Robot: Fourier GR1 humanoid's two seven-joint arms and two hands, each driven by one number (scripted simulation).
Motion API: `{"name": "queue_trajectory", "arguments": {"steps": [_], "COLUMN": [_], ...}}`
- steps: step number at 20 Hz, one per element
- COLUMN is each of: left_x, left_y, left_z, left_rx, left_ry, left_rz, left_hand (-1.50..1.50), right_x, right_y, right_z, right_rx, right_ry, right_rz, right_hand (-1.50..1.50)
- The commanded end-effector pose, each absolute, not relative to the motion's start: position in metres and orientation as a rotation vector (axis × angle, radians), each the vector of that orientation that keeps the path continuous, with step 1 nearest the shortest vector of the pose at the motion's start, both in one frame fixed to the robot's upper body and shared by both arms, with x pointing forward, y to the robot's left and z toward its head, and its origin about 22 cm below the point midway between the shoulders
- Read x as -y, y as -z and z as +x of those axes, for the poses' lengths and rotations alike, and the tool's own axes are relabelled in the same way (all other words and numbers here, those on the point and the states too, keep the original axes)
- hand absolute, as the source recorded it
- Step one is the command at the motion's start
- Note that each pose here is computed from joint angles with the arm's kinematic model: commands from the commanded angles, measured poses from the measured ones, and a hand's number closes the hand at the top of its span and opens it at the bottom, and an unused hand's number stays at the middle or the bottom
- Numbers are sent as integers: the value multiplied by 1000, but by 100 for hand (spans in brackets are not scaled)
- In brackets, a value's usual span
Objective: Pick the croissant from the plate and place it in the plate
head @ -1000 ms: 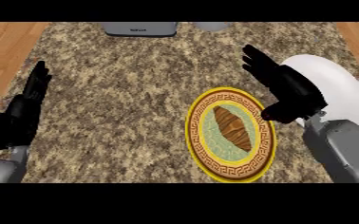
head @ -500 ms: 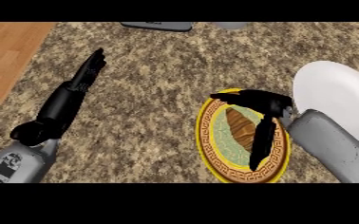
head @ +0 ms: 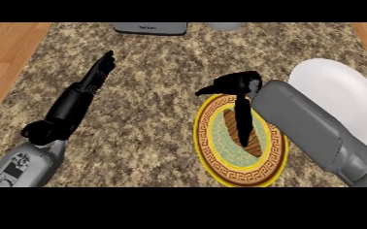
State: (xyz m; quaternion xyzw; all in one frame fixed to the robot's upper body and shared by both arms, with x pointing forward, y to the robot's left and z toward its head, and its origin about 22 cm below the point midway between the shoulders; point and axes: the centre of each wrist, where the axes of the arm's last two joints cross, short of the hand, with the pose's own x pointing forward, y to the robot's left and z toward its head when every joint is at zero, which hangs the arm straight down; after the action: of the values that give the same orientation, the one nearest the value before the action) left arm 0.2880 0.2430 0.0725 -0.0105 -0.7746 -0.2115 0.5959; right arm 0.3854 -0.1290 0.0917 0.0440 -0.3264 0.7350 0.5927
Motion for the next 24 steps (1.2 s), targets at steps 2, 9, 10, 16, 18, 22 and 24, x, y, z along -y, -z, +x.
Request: {"name": "queue_trajectory", "arguments": {"steps": [2,9,10,16,18,22,24], "left_x": [-236,-248,-261,-244,-257,-244,-242], "left_y": [-77,-84,-91,-78,-87,-64,-85], "left_z": [284,295,289,285,291,276,277], "left_rx": [1789,1783,1796,1804,1796,1783,1797], "left_ry": [488,470,503,489,498,490,494], "left_rz": [-18,-7,-5,-4,2,-6,-5], "left_hand": [0,0,0,0,0,0,0], "right_x": [104,89,81,108,98,94,98], "right_y": [-92,-107,-105,-123,-117,-107,-95], "right_z": [415,431,430,452,453,451,448], "right_rx": [549,293,305,261,267,256,243], "right_ry": [-1737,-1851,-1863,-1802,-1778,-1785,-1784], "right_rz": [115,111,62,21,-14,77,87], "right_hand": [-150,-150,-150,-150,-150,-150,-150]}}
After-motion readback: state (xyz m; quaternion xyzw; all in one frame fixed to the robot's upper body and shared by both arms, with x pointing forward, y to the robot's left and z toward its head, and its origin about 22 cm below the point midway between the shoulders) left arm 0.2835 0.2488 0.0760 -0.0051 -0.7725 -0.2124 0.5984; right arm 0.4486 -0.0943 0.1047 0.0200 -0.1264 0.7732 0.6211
